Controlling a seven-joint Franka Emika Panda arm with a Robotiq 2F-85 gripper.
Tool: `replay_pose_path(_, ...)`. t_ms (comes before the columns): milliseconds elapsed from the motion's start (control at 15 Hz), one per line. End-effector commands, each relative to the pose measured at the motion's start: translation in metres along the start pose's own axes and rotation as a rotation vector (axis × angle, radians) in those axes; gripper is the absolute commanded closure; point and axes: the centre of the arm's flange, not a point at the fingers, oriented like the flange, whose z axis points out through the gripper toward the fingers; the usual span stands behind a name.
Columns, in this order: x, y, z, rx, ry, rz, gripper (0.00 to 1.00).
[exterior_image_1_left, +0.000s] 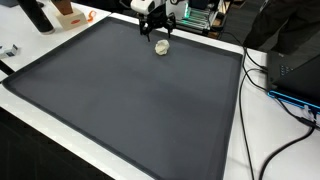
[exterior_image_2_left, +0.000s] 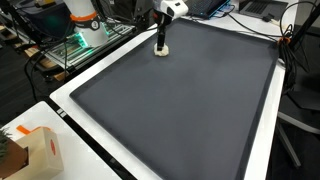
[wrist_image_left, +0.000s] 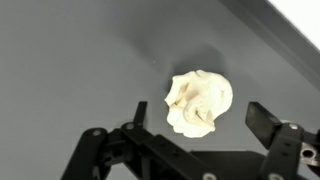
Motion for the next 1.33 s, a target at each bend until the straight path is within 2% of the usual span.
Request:
replay_pose_path(0,-0.001,0.000,0.016,0.022,0.008,-0.038,0.00)
replay_pose_path(467,0.007,-0.002,0.030,0.027,0.002,-0.078,0.00)
replay_pose_path(533,0.007,-0.002,0.031,0.028,-0.002,-0.081,0.09)
replay_pose_path(600,0.007,-0.002,0.032,0.029,-0.005,-0.083,0.28)
replay_pose_path(1067,0.012,-0.004,0.035,0.036,-0.016,-0.105,0.81)
replay_pose_path(1267,0.013,-0.004,0.034,0.035,-0.015,-0.111,0.99)
